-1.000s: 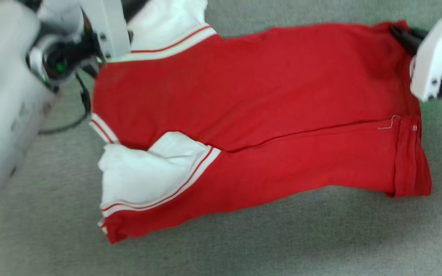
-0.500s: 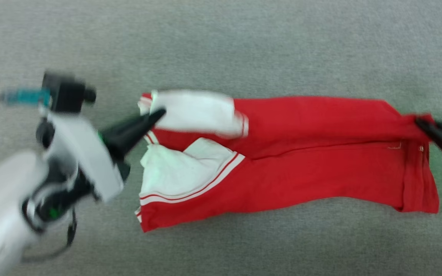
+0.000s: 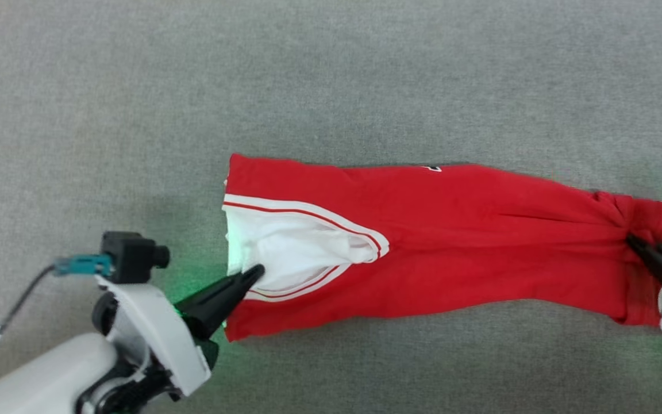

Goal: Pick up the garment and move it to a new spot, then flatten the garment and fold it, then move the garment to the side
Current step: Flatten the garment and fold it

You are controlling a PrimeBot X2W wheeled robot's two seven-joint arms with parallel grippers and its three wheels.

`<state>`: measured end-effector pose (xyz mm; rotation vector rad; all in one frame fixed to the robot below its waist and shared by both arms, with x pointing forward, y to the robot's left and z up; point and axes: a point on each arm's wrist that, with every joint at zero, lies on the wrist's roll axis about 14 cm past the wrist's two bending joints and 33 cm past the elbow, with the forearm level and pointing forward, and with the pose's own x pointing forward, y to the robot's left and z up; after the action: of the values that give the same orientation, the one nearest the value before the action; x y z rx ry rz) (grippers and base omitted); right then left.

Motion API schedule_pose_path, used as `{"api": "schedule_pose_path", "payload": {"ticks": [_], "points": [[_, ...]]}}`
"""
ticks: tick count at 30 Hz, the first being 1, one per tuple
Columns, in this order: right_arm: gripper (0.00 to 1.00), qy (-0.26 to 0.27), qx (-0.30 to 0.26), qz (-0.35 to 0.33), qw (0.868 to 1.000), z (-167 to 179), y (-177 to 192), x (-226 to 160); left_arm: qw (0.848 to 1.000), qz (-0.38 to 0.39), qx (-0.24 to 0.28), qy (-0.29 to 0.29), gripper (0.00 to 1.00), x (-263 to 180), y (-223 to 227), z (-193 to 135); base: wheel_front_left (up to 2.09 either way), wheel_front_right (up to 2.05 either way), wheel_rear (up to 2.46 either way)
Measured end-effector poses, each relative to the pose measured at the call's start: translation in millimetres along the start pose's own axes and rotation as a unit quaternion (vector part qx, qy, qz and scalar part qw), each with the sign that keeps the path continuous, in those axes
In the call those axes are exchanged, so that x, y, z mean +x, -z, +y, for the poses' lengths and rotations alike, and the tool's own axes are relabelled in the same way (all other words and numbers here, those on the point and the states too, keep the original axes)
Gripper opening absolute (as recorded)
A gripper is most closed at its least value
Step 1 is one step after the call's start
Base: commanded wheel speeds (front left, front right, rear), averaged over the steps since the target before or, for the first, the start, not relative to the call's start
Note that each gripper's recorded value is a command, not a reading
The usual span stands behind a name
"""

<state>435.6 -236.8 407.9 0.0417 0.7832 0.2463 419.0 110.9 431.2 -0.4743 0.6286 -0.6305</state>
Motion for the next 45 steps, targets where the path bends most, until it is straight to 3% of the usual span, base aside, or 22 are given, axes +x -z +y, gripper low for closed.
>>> {"api": "schedule_pose_path", "payload": {"ticks": [4, 5, 6, 7, 8, 9, 10, 11, 12, 18, 22, 25, 34, 43, 45], "points": [[0.00, -0.002, 0.005, 0.002, 1.000, 4, 3, 14, 0.999, 0.015, -0.011, -0.029, 0.00, 9, 17, 15, 0.00, 0.00, 0.00], [0.13, -0.002, 0.003, 0.000, 1.000, 5, 2, 16, 0.999, 0.017, -0.011, -0.032, 0.00, 11, 20, 17, 0.00, 0.00, 0.00], [0.39, -0.004, 0.002, -0.004, 1.000, 6, 0, 18, 0.999, 0.015, -0.011, -0.035, 0.00, 13, 21, 19, 0.00, 0.00, 0.00], [0.92, -0.005, 0.002, -0.008, 1.000, 7, -1, 19, 0.999, 0.010, -0.013, -0.038, 0.08, 14, 21, 21, 0.00, 0.00, 0.00], [1.00, -0.006, 0.004, -0.013, 1.000, 8, -3, 19, 0.999, 0.003, -0.014, -0.038, 0.25, 15, 19, 21, 0.00, 0.00, 0.00], [1.00, -0.007, 0.006, -0.016, 1.000, 9, -4, 19, 0.999, -0.005, -0.015, -0.039, 0.36, 16, 16, 21, 0.00, 0.00, 0.00], [1.00, -0.007, 0.007, -0.019, 1.000, 9, -6, 18, 0.999, -0.011, -0.015, -0.040, 0.55, 15, 14, 21, 0.00, 0.00, 0.00], [1.00, -0.008, 0.008, -0.025, 1.000, 9, -8, 16, 0.999, -0.018, -0.015, -0.040, 0.96, 15, 12, 21, 0.00, 0.00, 0.00], [1.00, -0.008, 0.010, -0.030, 0.999, 10, -10, 14, 0.999, -0.026, -0.015, -0.042, 1.00, 13, 9, 21, 0.00, 0.00, 0.00], [1.00, 0.001, 0.039, -0.038, 0.999, -2, -12, -1, 0.995, -0.076, -0.025, -0.052, 1.00, 0, -1, 17, 0.00, 0.00, 0.00], [1.00, 0.011, 0.060, -0.018, 0.998, -12, -2, -7, 0.990, -0.115, -0.036, -0.069, 1.00, -11, -8, 16, 0.00, 0.00, 0.00], [1.00, 0.016, 0.073, 0.021, 0.997, -19, 10, -8, 0.983, -0.145, -0.014, -0.109, 1.00, -26, -12, 25, 0.00, 0.00, 0.00], [1.00, 0.010, 0.073, 0.117, 0.990, -14, 23, 4, 0.955, -0.208, 0.051, -0.205, 1.00, -65, -9, 47, 0.00, 0.00, 0.00], [1.00, -0.014, 0.060, 0.154, 0.986, 15, 21, 13, 0.908, -0.265, 0.157, -0.284, 1.00, -109, -34, 53, 0.00, 0.00, 0.00], [0.38, -0.021, 0.056, 0.156, 0.986, 23, 20, 14, 0.899, -0.278, 0.170, -0.293, 1.00, -116, -39, 52, 0.00, 0.00, 0.00]]}}
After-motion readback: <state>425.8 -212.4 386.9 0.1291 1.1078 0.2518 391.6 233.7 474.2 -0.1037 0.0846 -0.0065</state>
